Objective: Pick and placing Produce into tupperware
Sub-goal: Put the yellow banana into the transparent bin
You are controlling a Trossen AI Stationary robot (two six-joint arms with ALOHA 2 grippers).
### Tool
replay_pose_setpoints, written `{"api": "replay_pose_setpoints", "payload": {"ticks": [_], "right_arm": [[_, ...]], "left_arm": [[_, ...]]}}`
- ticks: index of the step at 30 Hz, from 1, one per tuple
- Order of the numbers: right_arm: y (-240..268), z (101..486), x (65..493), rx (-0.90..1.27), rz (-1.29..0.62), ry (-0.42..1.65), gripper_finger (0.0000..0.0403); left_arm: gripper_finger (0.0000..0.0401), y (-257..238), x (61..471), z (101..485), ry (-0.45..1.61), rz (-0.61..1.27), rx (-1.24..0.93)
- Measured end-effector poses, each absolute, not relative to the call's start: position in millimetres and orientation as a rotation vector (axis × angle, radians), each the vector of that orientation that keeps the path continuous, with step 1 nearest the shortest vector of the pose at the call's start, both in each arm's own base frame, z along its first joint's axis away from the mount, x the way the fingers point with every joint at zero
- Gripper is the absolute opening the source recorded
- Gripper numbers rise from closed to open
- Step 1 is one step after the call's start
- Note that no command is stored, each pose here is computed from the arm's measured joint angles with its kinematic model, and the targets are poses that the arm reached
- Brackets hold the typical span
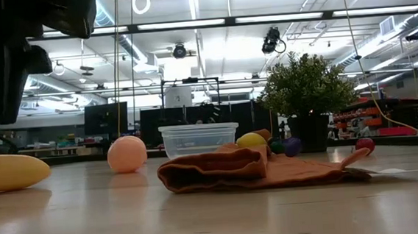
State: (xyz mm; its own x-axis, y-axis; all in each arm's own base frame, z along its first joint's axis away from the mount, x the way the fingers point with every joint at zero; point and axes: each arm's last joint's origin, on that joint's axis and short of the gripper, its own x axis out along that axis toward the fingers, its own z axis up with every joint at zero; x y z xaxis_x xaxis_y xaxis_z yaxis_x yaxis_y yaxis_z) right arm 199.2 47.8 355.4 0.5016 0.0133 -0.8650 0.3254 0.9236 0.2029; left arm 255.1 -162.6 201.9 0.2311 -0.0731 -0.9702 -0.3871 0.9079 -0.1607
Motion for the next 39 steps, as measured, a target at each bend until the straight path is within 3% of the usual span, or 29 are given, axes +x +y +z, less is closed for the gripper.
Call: {"api": "replay_pose_setpoints", "payload": {"ticks": [5,12,27,33,39], "right_arm": [[47.8,355.4,199.2,0.436,-0.239,1.027,0.0095],[47.8,355.4,199.2,0.503,-0.278,1.021,0.0095],[47.9,355.4,199.1,0.506,-0.275,1.022,0.0095],[47.9,355.5,199.4,0.507,-0.275,1.02,0.0095],[47.9,355.6,199.4,0.506,-0.274,1.019,0.0095]], "left_arm": [[0.0109,-163.6,254.3,201.8,1.364,0.167,-0.395],[0.0113,-158.6,250.0,199.4,1.37,0.381,-0.545],[0.0304,-163.4,246.7,191.2,1.355,0.5,-0.568],[0.0343,-170.6,248.5,171.9,1.404,0.531,-0.52],[0.035,-174.5,252.1,155.5,1.463,0.523,-0.494]]}}
